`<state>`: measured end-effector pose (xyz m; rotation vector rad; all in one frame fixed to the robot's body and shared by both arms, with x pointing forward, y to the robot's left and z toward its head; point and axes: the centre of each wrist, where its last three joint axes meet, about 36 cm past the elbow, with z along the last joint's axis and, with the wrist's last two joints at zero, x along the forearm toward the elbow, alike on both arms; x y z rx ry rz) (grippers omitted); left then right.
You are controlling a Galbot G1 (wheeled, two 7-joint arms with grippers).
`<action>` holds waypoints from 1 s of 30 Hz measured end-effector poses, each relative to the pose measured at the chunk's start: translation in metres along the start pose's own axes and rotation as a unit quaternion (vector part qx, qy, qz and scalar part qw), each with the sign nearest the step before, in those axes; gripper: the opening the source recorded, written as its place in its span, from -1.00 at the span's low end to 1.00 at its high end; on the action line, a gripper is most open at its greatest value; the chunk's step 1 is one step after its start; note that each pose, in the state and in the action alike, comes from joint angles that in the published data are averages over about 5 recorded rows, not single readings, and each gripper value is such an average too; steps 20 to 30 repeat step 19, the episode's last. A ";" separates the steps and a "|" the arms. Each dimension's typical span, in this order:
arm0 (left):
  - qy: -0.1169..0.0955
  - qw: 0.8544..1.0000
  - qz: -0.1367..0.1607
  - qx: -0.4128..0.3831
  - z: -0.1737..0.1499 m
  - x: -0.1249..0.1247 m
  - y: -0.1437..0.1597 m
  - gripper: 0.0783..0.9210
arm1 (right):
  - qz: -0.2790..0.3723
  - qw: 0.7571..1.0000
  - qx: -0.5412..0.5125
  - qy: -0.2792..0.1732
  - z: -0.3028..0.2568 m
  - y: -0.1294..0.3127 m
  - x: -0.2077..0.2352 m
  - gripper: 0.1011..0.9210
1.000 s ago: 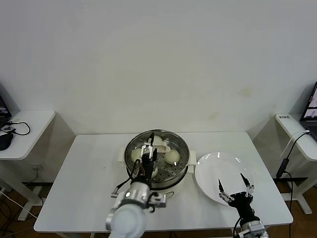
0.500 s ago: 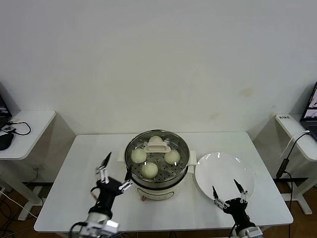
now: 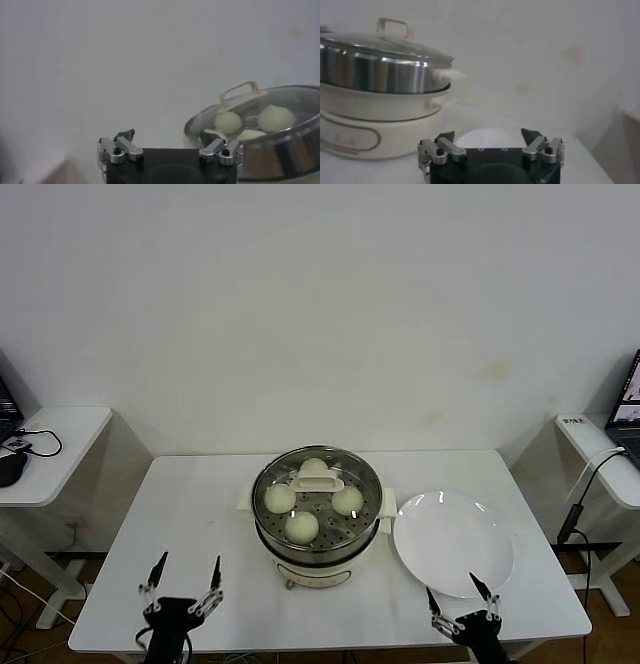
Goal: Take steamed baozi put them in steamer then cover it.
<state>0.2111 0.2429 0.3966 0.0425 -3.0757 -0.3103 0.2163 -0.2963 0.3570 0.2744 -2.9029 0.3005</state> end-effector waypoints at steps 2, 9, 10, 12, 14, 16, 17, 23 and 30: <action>0.005 1.000 -0.007 0.013 0.007 0.007 0.003 0.77 | -0.002 1.000 -0.002 0.005 0.000 0.001 0.002 0.76; 0.013 0.999 -0.025 0.039 0.024 0.024 0.012 0.77 | -0.005 1.000 -0.002 0.019 0.001 0.001 0.006 0.76; 0.013 0.999 -0.028 0.041 0.025 0.025 0.013 0.77 | -0.006 1.000 -0.002 0.020 0.001 0.001 0.007 0.76; 0.013 0.998 -0.032 0.043 0.027 0.028 0.015 0.77 | -0.006 1.000 -0.002 0.023 0.002 0.001 0.008 0.76; 0.014 0.998 -0.035 0.045 0.029 0.030 0.017 0.77 | -0.007 1.000 -0.001 0.024 0.002 0.000 0.008 0.76; 0.015 0.998 -0.037 0.045 0.030 0.033 0.018 0.77 | -0.007 1.000 0.000 0.025 0.002 0.000 0.008 0.76; 0.016 0.998 -0.037 0.045 0.031 0.034 0.019 0.77 | -0.008 1.000 0.000 0.026 0.002 0.001 0.009 0.76; 0.017 0.998 -0.037 0.044 0.031 0.035 0.019 0.77 | -0.008 1.000 0.000 0.026 0.002 0.001 0.009 0.76; 0.017 0.998 -0.037 0.044 0.031 0.035 0.019 0.77 | -0.008 1.000 0.000 0.026 0.002 0.001 0.009 0.76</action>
